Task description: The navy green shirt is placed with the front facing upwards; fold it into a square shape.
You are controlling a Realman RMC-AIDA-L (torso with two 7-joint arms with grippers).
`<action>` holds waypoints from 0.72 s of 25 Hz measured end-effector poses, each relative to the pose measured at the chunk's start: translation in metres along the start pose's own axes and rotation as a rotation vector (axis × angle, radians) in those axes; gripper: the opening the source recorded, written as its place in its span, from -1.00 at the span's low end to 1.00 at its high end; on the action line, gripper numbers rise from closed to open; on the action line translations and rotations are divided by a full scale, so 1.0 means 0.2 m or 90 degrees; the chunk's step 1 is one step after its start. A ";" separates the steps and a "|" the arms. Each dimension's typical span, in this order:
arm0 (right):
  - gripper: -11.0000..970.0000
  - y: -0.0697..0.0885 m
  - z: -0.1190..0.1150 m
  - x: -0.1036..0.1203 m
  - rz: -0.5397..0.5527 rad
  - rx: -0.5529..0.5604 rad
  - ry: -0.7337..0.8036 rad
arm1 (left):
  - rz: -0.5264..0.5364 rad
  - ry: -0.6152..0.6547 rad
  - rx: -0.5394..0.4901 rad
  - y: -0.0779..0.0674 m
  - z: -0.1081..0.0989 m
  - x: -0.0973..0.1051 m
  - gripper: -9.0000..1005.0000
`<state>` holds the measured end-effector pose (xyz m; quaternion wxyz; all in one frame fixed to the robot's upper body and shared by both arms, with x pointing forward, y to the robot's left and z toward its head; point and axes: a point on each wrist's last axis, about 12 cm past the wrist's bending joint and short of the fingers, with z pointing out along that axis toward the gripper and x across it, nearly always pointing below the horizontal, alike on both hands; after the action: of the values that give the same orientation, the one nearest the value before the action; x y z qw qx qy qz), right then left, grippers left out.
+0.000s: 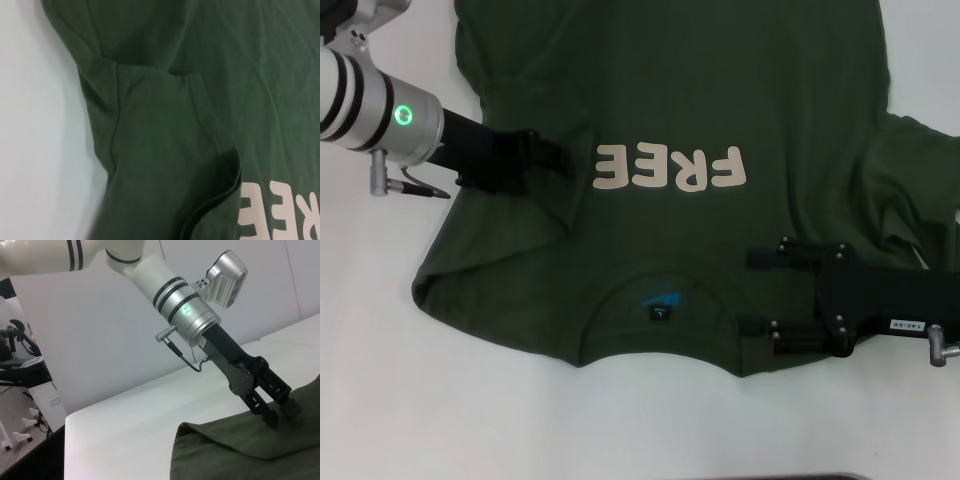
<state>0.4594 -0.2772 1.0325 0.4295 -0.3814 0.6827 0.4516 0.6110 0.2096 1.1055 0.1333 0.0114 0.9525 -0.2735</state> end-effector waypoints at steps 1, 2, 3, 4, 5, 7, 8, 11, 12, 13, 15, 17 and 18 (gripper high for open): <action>0.80 0.00 0.00 0.00 0.000 0.000 0.000 | 0.000 0.000 0.000 0.00 0.00 0.00 0.54; 0.80 0.00 0.00 0.00 0.000 0.000 0.000 | 0.001 0.000 0.001 0.00 0.00 0.00 0.54; 0.80 0.00 0.00 0.00 -0.001 0.000 0.000 | 0.001 0.000 0.002 -0.01 0.00 0.00 0.54; 0.80 0.00 0.00 0.00 -0.001 0.000 0.000 | 0.001 0.000 0.002 -0.01 0.00 0.00 0.54; 0.80 0.00 0.00 0.00 -0.001 0.000 0.000 | 0.002 0.000 0.002 -0.01 0.00 0.00 0.54; 0.80 0.00 0.00 0.00 -0.002 0.000 0.000 | 0.001 0.000 0.002 -0.01 0.01 0.00 0.54; 0.80 0.00 0.00 0.00 -0.002 -0.001 0.000 | 0.001 -0.002 0.001 -0.01 0.01 0.00 0.54; 0.80 0.00 0.00 0.00 -0.002 -0.001 -0.001 | -0.002 -0.008 -0.002 0.00 0.01 -0.01 0.54; 0.80 0.00 0.00 0.00 -0.001 -0.001 -0.001 | -0.002 -0.009 -0.003 0.00 0.01 -0.01 0.54; 0.80 0.00 0.00 0.00 0.000 -0.001 -0.001 | -0.001 -0.011 -0.005 0.00 0.00 -0.01 0.54; 0.80 0.00 0.00 0.00 0.001 -0.001 -0.001 | 0.003 -0.012 -0.011 0.00 0.00 -0.01 0.54; 0.80 0.00 0.00 0.00 0.001 -0.001 -0.001 | 0.007 -0.011 -0.018 0.00 0.01 -0.02 0.54; 0.80 0.00 0.00 0.00 0.001 -0.001 -0.001 | 0.009 -0.010 -0.021 0.00 0.01 -0.02 0.53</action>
<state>0.4591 -0.2771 1.0327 0.4295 -0.3810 0.6821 0.4528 0.6150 0.2091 1.1054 0.1427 0.0138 0.9557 -0.2571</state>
